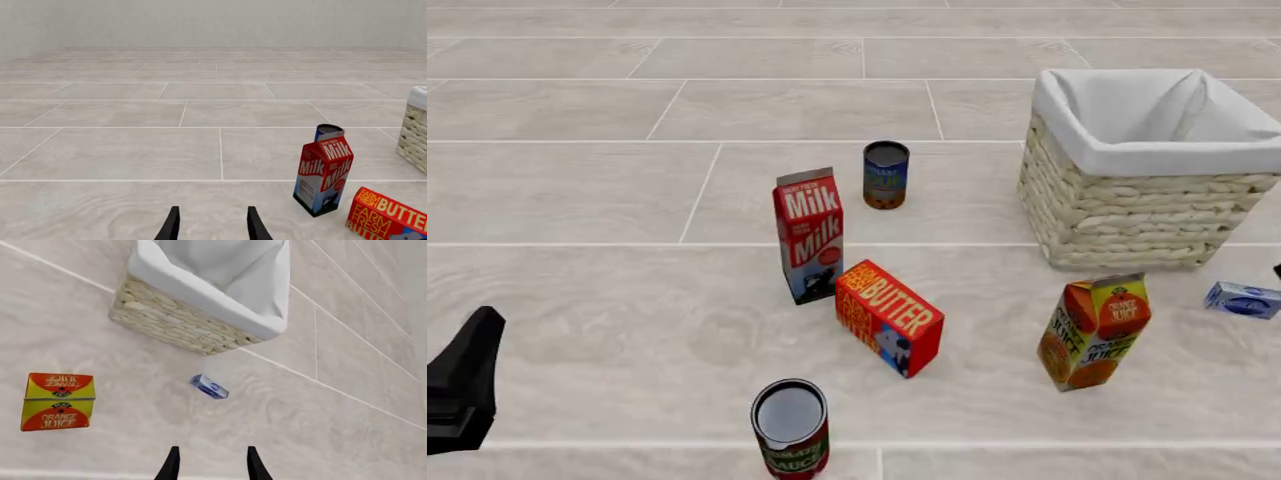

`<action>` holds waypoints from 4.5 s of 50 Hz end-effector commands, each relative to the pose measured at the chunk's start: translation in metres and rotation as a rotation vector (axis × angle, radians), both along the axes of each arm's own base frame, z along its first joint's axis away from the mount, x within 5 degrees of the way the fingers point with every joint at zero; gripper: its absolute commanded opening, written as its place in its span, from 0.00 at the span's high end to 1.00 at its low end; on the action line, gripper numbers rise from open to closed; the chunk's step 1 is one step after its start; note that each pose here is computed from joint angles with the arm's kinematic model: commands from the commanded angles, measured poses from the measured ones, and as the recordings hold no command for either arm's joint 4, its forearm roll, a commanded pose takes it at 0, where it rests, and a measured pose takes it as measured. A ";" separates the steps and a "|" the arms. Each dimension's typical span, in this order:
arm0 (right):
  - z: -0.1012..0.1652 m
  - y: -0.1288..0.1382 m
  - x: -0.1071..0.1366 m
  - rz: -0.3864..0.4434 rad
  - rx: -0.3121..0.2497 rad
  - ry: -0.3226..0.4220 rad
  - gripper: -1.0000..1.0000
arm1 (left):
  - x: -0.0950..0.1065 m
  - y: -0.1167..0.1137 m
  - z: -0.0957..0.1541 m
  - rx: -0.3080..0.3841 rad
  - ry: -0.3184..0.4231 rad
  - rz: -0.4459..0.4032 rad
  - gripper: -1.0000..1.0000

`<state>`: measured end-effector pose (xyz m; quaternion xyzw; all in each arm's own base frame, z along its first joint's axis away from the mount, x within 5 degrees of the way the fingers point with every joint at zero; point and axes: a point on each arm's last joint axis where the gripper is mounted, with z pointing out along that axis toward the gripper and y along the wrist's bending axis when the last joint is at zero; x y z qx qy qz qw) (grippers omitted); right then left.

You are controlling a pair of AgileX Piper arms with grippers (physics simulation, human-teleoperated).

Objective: Pick the cream cheese and place it in the basket.

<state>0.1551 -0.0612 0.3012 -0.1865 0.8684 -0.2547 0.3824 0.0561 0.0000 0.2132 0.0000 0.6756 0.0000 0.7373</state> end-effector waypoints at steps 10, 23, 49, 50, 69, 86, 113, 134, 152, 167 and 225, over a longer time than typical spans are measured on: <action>-0.014 -0.019 0.025 0.038 -0.072 0.109 0.00 | 0.000 0.000 0.000 0.000 0.000 0.000 0.00; -0.017 -0.023 0.034 0.074 -0.101 0.143 0.00 | 0.000 0.000 0.000 0.000 0.000 0.000 0.00; -0.033 -0.039 0.061 0.094 -0.122 0.193 0.00 | 0.000 0.000 0.000 0.000 0.000 0.000 0.00; -0.033 -0.040 0.063 0.095 -0.123 0.195 0.00 | 0.000 0.000 0.000 0.000 0.000 0.000 0.00; -0.051 -0.058 0.086 0.122 -0.137 0.274 0.00 | 0.000 0.000 0.000 0.000 0.000 0.000 0.00; -0.059 -0.068 0.102 0.135 -0.145 0.298 0.00 | 0.000 0.000 0.000 0.000 0.000 0.000 0.00; -0.092 -0.083 0.119 0.152 -0.150 0.347 0.00 | 0.000 0.000 0.000 0.000 0.000 0.000 0.00; -0.097 -0.083 0.136 0.185 -0.161 0.352 0.00 | 0.000 0.000 0.000 0.000 0.000 0.000 0.00; -0.102 -0.085 0.153 0.213 -0.168 0.364 0.00 | 0.000 0.000 0.000 0.000 0.000 0.000 0.00; -0.122 -0.083 0.158 0.224 -0.134 0.404 0.00 | 0.000 0.000 0.000 0.000 0.000 0.000 0.00; -0.171 -0.095 0.180 0.252 -0.128 0.459 0.00 | 0.000 0.000 0.000 0.000 0.000 0.000 0.00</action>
